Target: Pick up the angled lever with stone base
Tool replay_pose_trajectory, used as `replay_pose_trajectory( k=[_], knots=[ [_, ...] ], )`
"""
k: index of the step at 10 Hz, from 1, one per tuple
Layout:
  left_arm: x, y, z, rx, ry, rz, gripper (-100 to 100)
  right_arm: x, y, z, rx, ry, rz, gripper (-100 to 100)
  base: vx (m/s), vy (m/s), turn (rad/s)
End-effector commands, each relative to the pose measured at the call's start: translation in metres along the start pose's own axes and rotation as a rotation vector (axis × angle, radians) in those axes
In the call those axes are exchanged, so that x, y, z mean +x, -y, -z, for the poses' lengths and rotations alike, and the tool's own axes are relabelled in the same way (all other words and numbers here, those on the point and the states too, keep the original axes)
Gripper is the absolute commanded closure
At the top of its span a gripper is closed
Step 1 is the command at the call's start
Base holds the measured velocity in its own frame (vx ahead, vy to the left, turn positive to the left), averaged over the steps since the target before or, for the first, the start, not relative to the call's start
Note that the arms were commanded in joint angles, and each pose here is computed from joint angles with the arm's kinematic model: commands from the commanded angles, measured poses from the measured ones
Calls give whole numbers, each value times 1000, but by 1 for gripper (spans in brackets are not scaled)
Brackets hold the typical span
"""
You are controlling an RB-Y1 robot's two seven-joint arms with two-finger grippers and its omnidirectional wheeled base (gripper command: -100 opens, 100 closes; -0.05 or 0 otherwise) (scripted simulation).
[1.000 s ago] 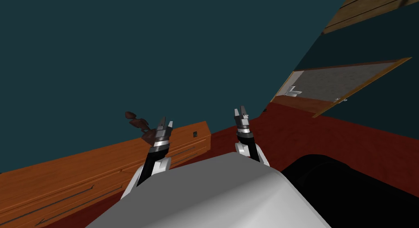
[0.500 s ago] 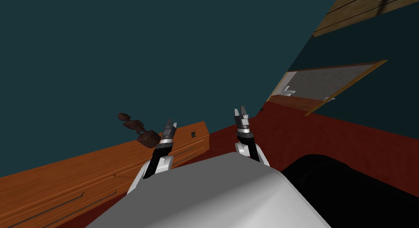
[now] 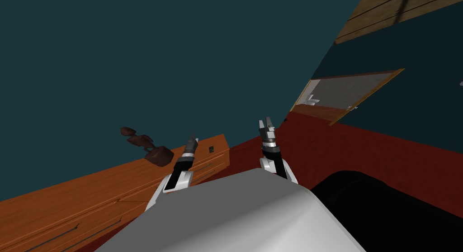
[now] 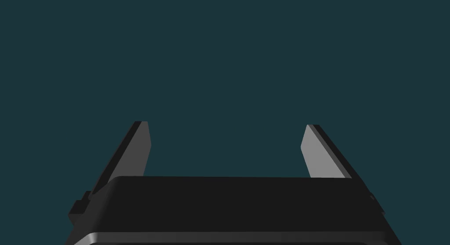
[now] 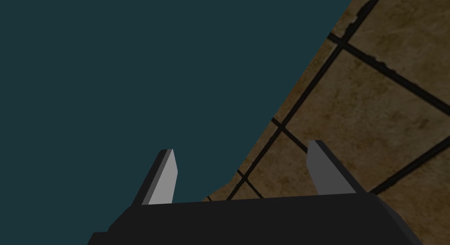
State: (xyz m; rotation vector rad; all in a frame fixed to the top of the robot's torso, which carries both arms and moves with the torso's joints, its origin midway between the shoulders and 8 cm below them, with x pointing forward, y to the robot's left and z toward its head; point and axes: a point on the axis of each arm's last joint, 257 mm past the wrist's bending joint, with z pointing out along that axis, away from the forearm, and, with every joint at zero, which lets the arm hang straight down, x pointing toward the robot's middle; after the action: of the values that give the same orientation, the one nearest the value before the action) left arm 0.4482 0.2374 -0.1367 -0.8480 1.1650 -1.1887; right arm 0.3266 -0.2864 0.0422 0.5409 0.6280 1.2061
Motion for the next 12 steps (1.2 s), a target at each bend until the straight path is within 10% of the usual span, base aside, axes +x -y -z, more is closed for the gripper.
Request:
replay_pose_trajectory(
  k=[1, 12],
  knots=[
    [12, -25, -4, -69, -23, -17, -100, 0, 0, 0, 0, 0, 0, 0, 4, -34, -150],
    [34, -149, 17, -433, -106, -104, -100, 0, 0, 0, 0, 0, 0, 0, 6, -35, -75]
  ],
)
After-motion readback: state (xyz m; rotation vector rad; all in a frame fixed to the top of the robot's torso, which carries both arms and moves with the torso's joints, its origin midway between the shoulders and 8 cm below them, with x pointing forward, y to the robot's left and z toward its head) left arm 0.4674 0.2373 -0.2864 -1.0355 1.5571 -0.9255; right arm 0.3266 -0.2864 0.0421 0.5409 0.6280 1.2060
